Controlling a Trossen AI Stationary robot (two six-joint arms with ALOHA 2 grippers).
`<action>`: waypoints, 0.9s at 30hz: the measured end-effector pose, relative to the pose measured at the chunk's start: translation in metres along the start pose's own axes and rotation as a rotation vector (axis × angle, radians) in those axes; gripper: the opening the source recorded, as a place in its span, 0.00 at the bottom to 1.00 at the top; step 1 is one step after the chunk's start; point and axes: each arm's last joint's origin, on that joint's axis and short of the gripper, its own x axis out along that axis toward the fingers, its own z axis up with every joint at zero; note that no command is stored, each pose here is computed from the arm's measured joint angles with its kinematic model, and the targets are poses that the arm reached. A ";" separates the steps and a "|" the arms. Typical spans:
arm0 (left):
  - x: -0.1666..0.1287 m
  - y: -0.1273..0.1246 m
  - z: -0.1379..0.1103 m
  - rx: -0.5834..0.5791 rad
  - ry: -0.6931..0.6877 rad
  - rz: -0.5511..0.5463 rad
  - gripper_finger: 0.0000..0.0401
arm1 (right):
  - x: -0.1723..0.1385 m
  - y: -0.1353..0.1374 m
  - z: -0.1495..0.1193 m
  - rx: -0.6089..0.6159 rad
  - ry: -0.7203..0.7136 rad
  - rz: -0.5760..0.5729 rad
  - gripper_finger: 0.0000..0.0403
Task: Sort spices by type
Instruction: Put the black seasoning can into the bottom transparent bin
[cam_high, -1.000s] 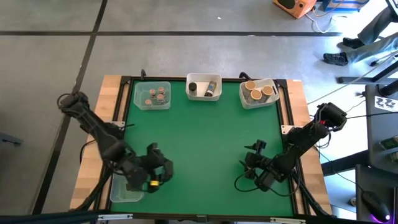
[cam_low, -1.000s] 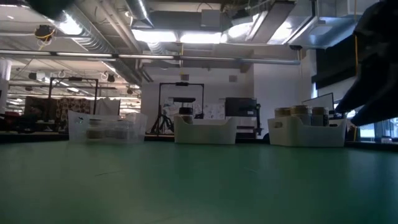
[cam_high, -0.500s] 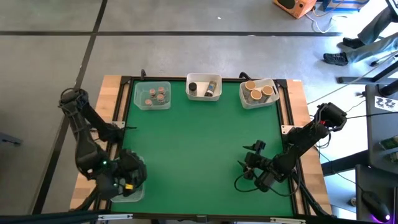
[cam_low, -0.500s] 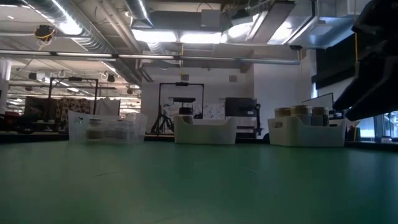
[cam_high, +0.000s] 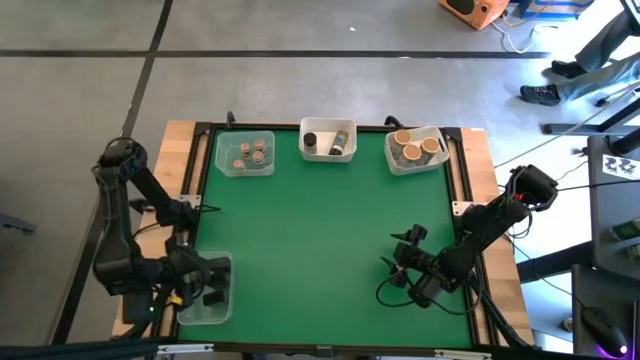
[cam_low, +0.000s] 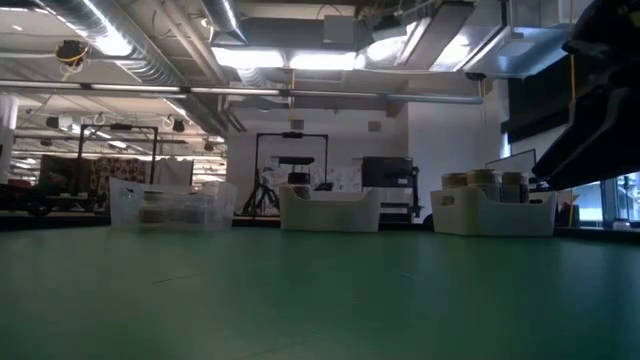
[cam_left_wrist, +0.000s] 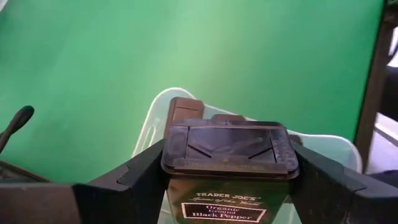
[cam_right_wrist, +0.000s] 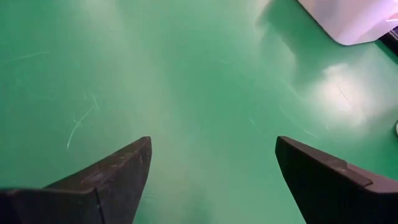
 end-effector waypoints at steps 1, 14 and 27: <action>0.002 0.001 -0.003 0.004 -0.001 0.002 0.65 | 0.000 0.000 0.000 0.000 -0.001 -0.001 0.85; 0.027 0.014 -0.037 0.031 -0.015 0.001 0.65 | 0.000 0.000 0.000 -0.002 0.004 0.000 0.85; 0.051 0.020 -0.053 0.005 0.019 -0.024 0.66 | 0.011 -0.005 0.006 0.042 0.062 -0.014 0.85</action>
